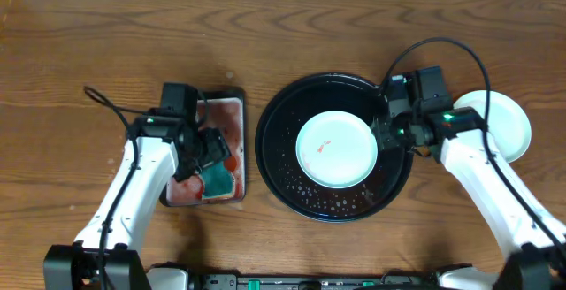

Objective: Clean dirty plates on tray and stack at the side
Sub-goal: 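Grasp the green sponge in the basin with left gripper and lift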

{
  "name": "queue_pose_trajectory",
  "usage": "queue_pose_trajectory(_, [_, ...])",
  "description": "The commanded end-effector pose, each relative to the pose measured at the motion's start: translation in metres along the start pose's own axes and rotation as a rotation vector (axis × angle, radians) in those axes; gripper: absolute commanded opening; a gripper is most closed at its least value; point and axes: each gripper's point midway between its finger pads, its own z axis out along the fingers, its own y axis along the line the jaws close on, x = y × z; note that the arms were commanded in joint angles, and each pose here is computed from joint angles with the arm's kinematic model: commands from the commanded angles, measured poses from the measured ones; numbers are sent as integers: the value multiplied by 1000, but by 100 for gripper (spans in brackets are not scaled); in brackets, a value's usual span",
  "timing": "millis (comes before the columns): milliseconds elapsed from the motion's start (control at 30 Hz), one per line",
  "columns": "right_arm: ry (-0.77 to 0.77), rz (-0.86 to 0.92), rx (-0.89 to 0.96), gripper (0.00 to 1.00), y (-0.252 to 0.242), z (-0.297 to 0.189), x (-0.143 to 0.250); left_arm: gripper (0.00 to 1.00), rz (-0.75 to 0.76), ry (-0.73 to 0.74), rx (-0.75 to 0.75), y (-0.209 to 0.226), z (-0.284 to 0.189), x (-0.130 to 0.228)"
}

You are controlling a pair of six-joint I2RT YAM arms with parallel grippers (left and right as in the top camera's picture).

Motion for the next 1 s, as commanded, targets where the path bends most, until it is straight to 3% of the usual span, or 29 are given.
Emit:
queue_pose_trajectory(0, [-58, -41, -3, 36, 6, -21, -10, 74, -134, 45, -105, 26, 26, 15])
queue_pose_trajectory(33, [-62, -42, -3, 36, 6, -24, -10, 73, -133, 51, -100, 26, 34, 16])
queue_pose_trajectory(100, [-66, -42, -3, 36, 7, -27, -10, 60, -107, 62, -76, 23, 48, 16])
queue_pose_trajectory(233, [-66, -27, -4, 36, 7, -27, -10, 22, -71, 121, -86, 26, 71, 24])
queue_pose_trajectory(267, [-65, -9, -4, 36, 7, -27, -9, 8, -72, 143, -100, 29, 76, 27])
queue_pose_trajectory(433, [-63, -5, -4, 34, 7, -27, -9, 8, -72, 146, -100, 27, 73, 25])
queue_pose_trajectory(633, [-65, 13, 69, 31, -10, -28, -9, 8, 8, 113, -73, 10, 33, 6])
queue_pose_trajectory(767, [-49, 80, 125, 27, -26, -23, -6, 7, 90, 62, -39, -11, -13, -17])
queue_pose_trajectory(967, [52, 231, 121, 24, -29, 4, 11, 8, 130, 3, -57, -17, -37, -36])
